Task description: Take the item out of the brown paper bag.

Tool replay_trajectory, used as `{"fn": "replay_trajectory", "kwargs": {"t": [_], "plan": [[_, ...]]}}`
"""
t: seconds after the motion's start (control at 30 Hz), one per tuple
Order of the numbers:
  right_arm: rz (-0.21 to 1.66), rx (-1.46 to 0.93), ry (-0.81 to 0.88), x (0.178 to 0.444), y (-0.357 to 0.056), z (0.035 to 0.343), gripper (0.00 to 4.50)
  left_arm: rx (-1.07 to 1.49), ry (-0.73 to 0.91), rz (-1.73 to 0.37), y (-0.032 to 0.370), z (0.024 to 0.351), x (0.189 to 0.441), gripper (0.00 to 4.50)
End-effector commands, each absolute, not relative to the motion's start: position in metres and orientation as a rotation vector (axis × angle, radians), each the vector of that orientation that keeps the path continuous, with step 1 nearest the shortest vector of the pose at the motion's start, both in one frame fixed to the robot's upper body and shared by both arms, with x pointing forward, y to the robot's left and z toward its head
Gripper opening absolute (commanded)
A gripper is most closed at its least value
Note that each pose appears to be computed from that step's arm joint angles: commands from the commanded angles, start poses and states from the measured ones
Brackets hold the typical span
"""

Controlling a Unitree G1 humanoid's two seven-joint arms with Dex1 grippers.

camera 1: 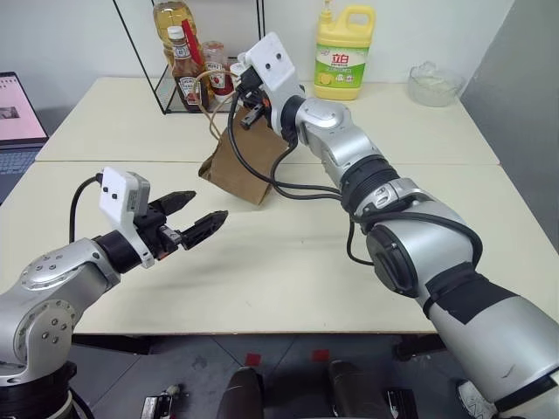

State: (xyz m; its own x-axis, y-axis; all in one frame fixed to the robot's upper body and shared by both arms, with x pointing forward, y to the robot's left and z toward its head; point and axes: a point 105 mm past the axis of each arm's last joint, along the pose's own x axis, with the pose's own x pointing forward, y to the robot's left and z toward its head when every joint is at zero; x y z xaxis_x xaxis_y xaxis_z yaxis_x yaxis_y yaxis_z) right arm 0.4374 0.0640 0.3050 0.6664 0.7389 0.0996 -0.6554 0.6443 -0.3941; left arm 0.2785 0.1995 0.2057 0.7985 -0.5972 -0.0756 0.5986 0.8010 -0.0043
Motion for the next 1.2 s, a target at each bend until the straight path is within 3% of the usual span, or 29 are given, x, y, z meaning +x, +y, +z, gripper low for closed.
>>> {"fn": "replay_trajectory", "kwargs": {"t": [0.03, 0.2, 0.47, 0.93, 1.2], "plan": [[0.775, -0.381, -0.332, 0.435, 0.064, 0.320, 0.05, 0.044, 0.023, -0.664, 0.193, 0.216, 0.274, 4.50], [0.755, -0.457, -0.275, 0.445, 0.049, 0.293, 0.05, 0.041, 0.026, -0.661, 0.193, 0.215, 0.273, 4.50], [0.774, -0.556, -0.273, 0.448, 0.031, 0.283, 0.05, 0.043, 0.025, -0.676, 0.191, 0.215, 0.279, 4.50], [0.948, -0.685, -0.295, 0.428, 0.042, 0.278, 0.05, 0.054, 0.021, -0.684, 0.192, 0.216, 0.285, 4.50], [1.034, -0.792, -0.193, 0.414, 0.027, 0.261, 0.05, 0.054, 0.022, -0.674, 0.193, 0.214, 0.282, 4.50]]}}
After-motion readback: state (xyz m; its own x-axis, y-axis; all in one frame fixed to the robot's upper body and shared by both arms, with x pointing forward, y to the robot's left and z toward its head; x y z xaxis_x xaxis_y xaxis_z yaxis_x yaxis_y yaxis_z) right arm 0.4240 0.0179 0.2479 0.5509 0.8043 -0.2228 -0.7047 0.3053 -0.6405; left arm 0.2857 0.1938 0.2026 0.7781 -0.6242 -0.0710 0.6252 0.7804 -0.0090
